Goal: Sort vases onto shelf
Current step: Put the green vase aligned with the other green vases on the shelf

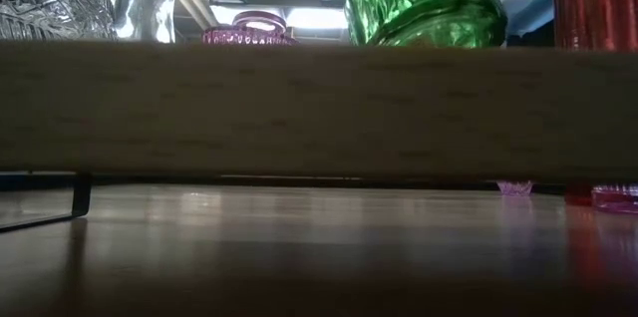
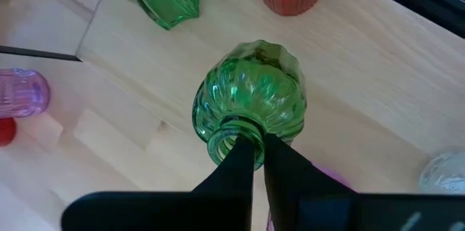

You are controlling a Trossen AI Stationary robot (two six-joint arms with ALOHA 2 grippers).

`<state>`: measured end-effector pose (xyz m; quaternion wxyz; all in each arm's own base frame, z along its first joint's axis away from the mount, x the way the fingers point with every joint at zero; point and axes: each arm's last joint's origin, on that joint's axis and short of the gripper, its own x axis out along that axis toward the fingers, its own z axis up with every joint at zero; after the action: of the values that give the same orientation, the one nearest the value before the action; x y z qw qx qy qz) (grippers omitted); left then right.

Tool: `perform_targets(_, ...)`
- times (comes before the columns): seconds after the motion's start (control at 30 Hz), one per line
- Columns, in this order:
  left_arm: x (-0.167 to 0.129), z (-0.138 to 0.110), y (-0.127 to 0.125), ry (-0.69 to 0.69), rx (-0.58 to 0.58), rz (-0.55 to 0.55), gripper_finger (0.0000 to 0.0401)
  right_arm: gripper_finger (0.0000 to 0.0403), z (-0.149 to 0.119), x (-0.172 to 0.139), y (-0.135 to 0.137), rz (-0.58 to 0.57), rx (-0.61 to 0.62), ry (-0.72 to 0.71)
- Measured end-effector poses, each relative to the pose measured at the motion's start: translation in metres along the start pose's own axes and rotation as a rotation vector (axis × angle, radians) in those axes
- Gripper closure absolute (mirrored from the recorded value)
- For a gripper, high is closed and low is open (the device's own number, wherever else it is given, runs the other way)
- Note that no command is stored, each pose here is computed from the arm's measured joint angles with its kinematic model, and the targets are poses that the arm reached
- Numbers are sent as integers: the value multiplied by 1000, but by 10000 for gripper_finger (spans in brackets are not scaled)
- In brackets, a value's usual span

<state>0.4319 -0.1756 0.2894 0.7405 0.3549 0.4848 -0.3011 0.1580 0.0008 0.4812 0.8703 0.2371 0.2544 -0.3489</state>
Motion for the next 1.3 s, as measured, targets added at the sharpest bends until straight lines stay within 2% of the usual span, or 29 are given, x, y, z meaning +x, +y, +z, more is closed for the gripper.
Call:
perform_targets(0.43, 17, 0, -1, 46, -56, -19, 389, 403, -1, 0, 1, 20, 0, 21)
perform_targets(0.57, 19, -2, 0, 74, -69, 9, 389, 403, -1, 0, 1, 24, -1, 25)
perform_targets(0.87, 20, -1, 0, 56, -74, -6, 387, 403, -1, 0, 1, 27, -1, 28)
perform_targets(0.97, 20, 0, -1, 41, -79, -28, 373, 403, -1, 0, 1, 38, 0, 35)
perform_targets(1.3, 20, -1, 2, 67, -106, 29, 320, 403, 1, 0, 5, 82, -1, 33)
